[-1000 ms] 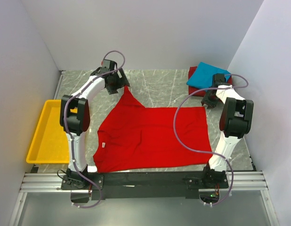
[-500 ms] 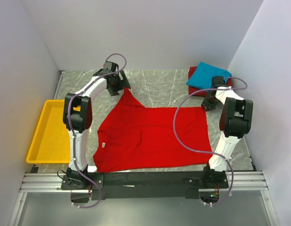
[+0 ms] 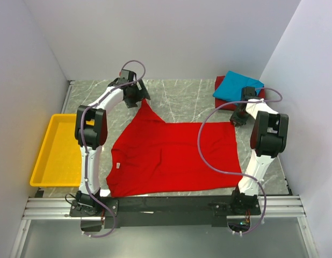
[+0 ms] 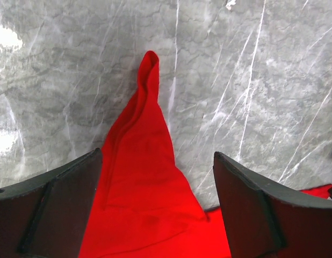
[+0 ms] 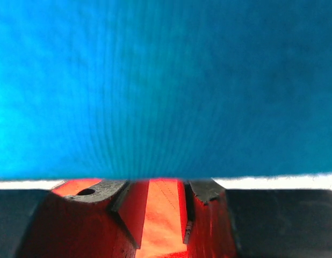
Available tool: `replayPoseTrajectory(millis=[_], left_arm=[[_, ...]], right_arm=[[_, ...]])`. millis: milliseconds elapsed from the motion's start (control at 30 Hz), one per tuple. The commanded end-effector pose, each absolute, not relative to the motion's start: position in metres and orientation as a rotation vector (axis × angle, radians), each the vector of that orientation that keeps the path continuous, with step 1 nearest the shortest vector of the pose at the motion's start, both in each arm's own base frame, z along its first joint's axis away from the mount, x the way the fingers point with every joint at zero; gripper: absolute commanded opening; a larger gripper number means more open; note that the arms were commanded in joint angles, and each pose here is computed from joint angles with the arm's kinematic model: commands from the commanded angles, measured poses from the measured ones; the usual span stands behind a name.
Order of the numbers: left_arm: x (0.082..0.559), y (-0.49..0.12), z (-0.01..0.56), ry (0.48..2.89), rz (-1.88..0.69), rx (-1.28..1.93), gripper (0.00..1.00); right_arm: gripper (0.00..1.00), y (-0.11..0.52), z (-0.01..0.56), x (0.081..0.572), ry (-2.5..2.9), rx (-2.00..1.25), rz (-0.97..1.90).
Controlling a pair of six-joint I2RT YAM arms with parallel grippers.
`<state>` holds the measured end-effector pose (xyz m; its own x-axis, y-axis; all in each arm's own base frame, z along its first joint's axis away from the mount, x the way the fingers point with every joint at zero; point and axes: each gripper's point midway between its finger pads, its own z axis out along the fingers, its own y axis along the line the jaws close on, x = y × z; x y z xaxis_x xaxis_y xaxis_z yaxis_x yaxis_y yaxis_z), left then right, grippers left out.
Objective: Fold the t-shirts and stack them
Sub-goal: Fold the tshirt
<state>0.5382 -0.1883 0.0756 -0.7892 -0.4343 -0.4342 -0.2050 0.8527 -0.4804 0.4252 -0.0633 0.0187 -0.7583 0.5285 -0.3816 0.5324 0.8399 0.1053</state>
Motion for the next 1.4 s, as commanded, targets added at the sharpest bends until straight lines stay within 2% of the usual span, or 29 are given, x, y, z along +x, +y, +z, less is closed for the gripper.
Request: replayPoseTrajectory(millis=[0, 433, 667, 767, 900, 933, 967, 1167, 1367], left_arm=[[0.542, -0.191, 0.091, 2.440, -0.592, -0.432, 0.89], [0.544, -0.191, 0.094, 2.431, -0.599, -0.438, 0.89], [0.548, -0.189, 0.101, 2.414, -0.587, -0.436, 0.90], [0.548, -0.189, 0.103, 2.411, -0.586, -0.434, 0.90], [0.548, -0.188, 0.103, 2.413, -0.586, -0.429, 0.90], [0.549, -0.187, 0.103, 2.410, -0.585, -0.431, 0.90], [0.549, -0.187, 0.103, 2.411, -0.586, -0.431, 0.90], [0.560, -0.190, 0.103, 2.383, -0.599, -0.442, 0.89], [0.579, -0.192, 0.092, 2.369, -0.591, -0.447, 0.84]], right_arm=[[0.34, -0.064, 0.020, 0.437, 2.599, 0.769, -0.038], [0.36, -0.054, 0.019, 0.442, 2.626, 0.714, -0.005], [0.45, -0.044, 0.009, 0.435, 2.670, 0.730, 0.043], [0.45, -0.037, 0.000, 0.426, 2.698, 0.750, 0.082], [0.38, -0.036, -0.006, 0.416, 2.715, 0.764, 0.080], [0.35, -0.035, -0.006, 0.416, 2.714, 0.763, 0.082], [0.27, -0.035, -0.006, 0.415, 2.715, 0.765, 0.084], [0.09, -0.037, -0.005, 0.414, 2.718, 0.767, 0.064], [0.00, -0.038, -0.002, 0.413, 2.720, 0.764, 0.061]])
